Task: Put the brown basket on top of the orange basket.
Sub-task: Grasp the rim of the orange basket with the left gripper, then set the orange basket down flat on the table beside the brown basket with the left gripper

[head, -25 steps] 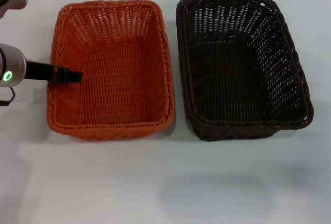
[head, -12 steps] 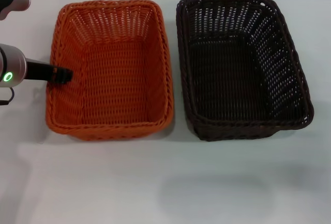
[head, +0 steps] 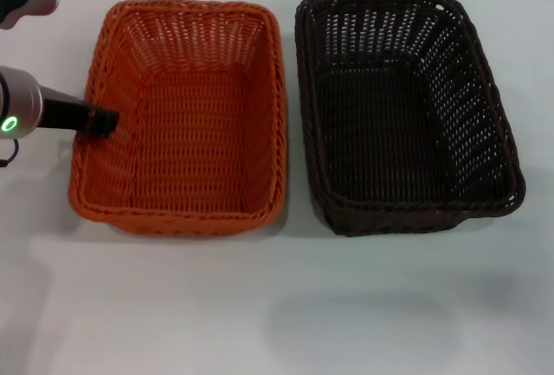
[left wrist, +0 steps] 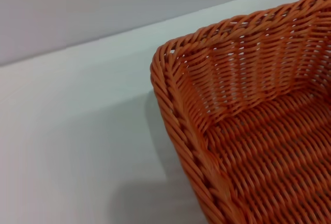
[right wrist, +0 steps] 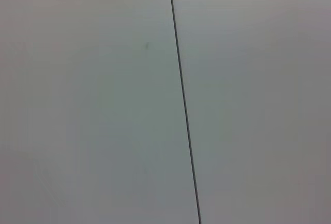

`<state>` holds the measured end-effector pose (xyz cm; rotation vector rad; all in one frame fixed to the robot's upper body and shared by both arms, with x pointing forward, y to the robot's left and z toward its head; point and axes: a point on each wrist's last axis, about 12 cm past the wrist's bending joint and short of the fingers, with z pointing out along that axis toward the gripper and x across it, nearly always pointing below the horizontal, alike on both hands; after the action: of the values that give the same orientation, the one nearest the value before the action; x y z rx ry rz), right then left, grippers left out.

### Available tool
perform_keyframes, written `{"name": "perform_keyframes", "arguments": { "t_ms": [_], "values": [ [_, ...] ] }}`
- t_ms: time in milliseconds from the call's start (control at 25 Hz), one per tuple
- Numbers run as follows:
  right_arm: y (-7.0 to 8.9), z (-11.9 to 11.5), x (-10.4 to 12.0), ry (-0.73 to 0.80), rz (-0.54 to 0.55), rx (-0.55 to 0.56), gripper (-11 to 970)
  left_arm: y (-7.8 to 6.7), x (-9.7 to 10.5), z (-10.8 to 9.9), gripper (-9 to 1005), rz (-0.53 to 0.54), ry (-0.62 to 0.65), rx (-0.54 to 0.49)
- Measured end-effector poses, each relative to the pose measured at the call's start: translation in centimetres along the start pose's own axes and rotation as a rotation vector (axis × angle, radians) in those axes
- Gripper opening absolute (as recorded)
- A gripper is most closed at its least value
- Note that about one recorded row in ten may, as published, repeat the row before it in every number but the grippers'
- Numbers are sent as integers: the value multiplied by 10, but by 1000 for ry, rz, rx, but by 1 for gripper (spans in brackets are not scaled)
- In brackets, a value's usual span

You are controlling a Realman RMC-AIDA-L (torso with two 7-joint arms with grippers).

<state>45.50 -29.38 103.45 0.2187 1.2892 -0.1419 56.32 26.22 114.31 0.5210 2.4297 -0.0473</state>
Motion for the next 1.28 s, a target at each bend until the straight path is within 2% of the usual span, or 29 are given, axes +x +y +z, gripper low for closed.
{"name": "perform_keyframes", "arguments": {
  "t_ms": [200, 280, 320, 360, 480, 600, 680, 800, 880, 920, 960, 1080, 1240, 1280],
  "values": [
    [-1, -1, -1, -5, 0, 4, 832, 7, -11, -5, 261, 72, -19, -8],
    [-1, -1, -1, -7, 1, 7, 832, 22, -23, -14, 260, 119, -72, 0],
    [-1, -1, -1, -7, 1, 7, 832, 22, -23, -14, 256, 119, -72, 0],
    [-1, -1, -1, -8, 1, 8, 832, 30, -30, -20, 253, 154, -111, 28],
    [-1, -1, -2, -12, 2, 9, 832, 40, -41, -28, 242, 206, -151, 77],
    [-2, -1, -2, -17, 2, 10, 832, 45, -48, -31, 232, 238, -152, 105],
    [-2, -1, -3, -21, 0, 11, 832, 48, -55, -31, 219, 293, -140, 159],
    [-2, -1, -3, -21, 0, 11, 831, 47, -58, -31, 194, 316, -136, 194],
    [-2, -1, -3, -22, 2, 11, 831, 35, -69, -32, 184, 412, -163, 341],
    [-2, -1, -3, -22, 2, 11, 831, 35, -69, -32, 182, 412, -163, 341],
    [-2, -1, -3, -22, 2, 9, 831, 30, -72, -32, 181, 442, -172, 385],
    [-1, -1, -3, -22, 3, 5, 831, 20, -85, -32, 177, 525, -194, 446],
    [0, -2, -3, -21, 3, 4, 831, 14, -93, -33, 191, 590, -208, 458],
    [-1, -2, -3, -19, 2, 5, 831, 9, -98, -34, 194, 644, -219, 474]
  ]
}}
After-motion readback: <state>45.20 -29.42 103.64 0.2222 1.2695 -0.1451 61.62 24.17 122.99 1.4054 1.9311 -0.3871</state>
